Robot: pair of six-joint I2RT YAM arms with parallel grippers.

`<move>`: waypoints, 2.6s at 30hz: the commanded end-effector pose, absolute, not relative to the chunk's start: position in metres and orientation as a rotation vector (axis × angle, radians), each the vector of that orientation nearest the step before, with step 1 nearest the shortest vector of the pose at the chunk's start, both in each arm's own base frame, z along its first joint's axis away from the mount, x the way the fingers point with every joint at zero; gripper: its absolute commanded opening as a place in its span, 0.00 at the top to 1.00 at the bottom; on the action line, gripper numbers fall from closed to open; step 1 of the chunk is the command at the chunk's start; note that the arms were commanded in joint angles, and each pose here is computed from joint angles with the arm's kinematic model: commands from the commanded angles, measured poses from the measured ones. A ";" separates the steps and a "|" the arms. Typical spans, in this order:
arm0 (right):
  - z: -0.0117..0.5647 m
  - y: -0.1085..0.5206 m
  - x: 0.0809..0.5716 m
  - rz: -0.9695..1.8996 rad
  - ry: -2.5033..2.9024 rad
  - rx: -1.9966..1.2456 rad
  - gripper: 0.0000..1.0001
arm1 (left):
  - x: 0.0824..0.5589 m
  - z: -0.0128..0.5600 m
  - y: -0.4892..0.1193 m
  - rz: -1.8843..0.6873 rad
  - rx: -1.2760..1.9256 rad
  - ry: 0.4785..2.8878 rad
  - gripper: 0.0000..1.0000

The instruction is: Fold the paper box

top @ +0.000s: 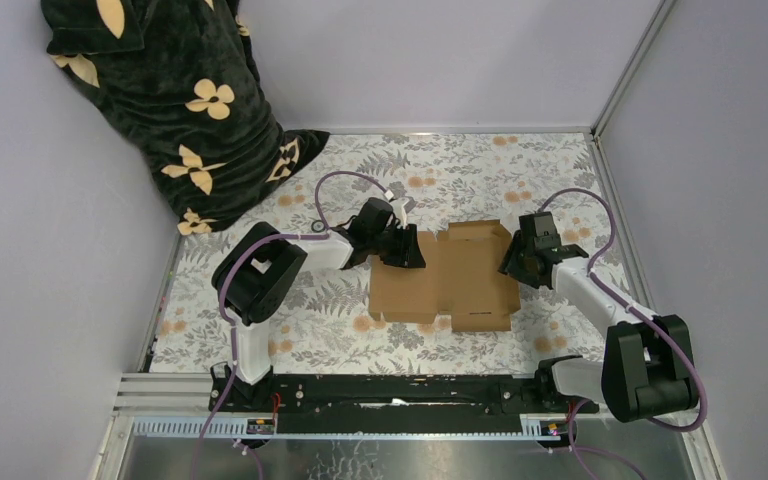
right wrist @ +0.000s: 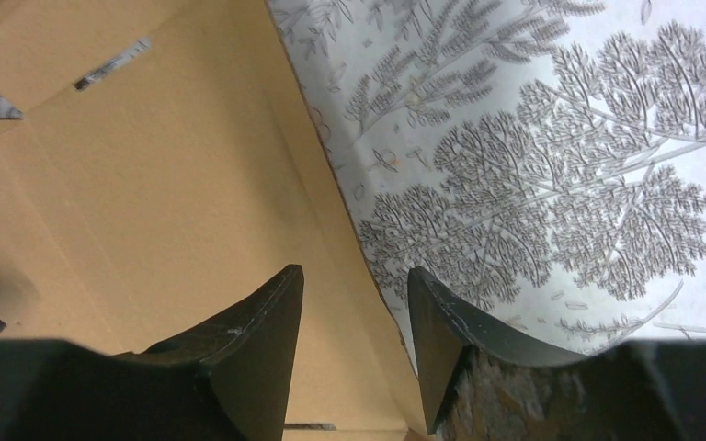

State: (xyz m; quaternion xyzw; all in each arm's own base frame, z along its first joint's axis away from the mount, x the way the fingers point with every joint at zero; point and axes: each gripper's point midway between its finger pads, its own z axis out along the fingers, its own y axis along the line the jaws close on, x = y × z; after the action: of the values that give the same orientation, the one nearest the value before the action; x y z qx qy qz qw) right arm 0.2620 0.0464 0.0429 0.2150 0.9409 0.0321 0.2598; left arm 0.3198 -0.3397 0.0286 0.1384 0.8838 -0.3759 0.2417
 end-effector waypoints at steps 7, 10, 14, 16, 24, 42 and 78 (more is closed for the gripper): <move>0.069 0.045 0.310 0.139 2.425 0.433 0.52 | 0.307 -0.010 -0.318 -0.890 0.432 2.557 0.51; 0.065 0.046 0.313 0.144 2.439 0.429 0.54 | 0.308 -0.010 -0.319 -0.900 0.443 2.554 0.51; 0.056 0.049 0.315 0.163 2.458 0.425 0.54 | 0.308 -0.011 -0.320 -0.905 0.455 2.554 0.51; 0.050 0.049 0.316 0.163 2.475 0.424 0.54 | 0.308 -0.012 -0.320 -0.905 0.456 2.556 0.51; 0.043 0.052 0.318 0.201 2.480 0.429 0.68 | 0.308 -0.017 -0.318 -0.906 0.458 2.565 0.51; 0.082 0.040 0.321 0.094 2.486 0.368 0.90 | 0.305 -0.013 -0.336 -0.997 0.428 2.534 0.51; 0.187 0.095 0.337 -1.248 2.119 -0.354 0.92 | 0.338 0.009 -0.340 -1.268 0.304 2.350 0.51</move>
State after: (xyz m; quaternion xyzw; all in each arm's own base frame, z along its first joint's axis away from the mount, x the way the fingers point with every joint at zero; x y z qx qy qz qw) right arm 0.3306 0.1019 0.1518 -0.1444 0.8522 -0.4170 0.2810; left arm 0.3316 -0.3754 0.0314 0.1498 0.8291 -0.4766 0.2508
